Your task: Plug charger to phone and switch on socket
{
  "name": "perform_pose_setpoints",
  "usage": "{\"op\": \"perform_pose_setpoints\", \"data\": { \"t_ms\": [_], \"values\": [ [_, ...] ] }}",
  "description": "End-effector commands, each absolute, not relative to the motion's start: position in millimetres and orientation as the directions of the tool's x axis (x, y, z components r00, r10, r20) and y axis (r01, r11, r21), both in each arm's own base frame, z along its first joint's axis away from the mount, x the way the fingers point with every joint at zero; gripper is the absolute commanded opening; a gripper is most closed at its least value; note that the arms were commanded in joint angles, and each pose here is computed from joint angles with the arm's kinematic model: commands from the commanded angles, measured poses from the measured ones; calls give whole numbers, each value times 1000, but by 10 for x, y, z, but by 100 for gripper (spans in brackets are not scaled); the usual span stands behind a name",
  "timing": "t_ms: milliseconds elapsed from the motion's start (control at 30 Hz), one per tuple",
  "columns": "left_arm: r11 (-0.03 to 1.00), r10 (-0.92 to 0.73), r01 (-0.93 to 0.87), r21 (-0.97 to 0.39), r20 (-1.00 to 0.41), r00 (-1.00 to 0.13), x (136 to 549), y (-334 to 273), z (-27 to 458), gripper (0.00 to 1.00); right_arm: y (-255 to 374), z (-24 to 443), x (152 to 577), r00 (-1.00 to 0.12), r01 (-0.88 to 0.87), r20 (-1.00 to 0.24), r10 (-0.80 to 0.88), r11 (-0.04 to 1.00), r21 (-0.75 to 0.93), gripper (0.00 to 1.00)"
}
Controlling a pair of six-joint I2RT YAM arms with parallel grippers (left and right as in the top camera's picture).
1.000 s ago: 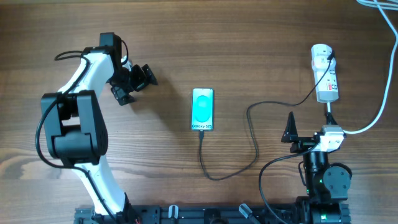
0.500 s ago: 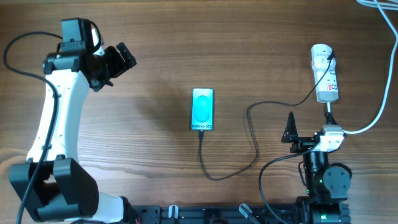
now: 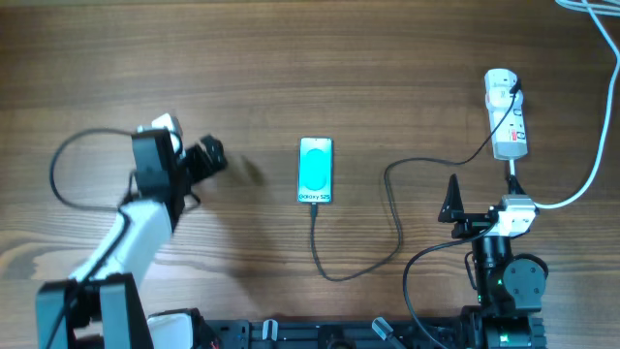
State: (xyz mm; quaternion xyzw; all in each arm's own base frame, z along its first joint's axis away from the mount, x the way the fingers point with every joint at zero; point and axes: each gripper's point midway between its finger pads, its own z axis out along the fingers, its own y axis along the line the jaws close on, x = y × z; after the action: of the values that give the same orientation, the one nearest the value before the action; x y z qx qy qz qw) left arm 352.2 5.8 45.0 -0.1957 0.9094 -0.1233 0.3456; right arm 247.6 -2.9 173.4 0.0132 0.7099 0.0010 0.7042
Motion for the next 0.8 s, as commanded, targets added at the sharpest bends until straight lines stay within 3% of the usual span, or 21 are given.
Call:
{"op": "perform_pose_setpoints", "data": {
  "t_ms": [0, 367, 767],
  "values": [
    [933, -353, -213, -290, -615, -705, 3119, 50, 166, 100, 8, 1766, 2469, 7, -4, -1000, 2, 1000, 2, 100],
    [938, -344, -223, -267, -622, -703, 2495, 36, -156, 100, 8, 1766, 2469, 7, -4, -1000, 2, 1000, 2, 100],
    [937, -346, -230, -261, -638, -688, 2261, 40, -126, 100, 8, 1766, 2469, 7, -4, -1000, 2, 1000, 2, 100]
  ]
}}
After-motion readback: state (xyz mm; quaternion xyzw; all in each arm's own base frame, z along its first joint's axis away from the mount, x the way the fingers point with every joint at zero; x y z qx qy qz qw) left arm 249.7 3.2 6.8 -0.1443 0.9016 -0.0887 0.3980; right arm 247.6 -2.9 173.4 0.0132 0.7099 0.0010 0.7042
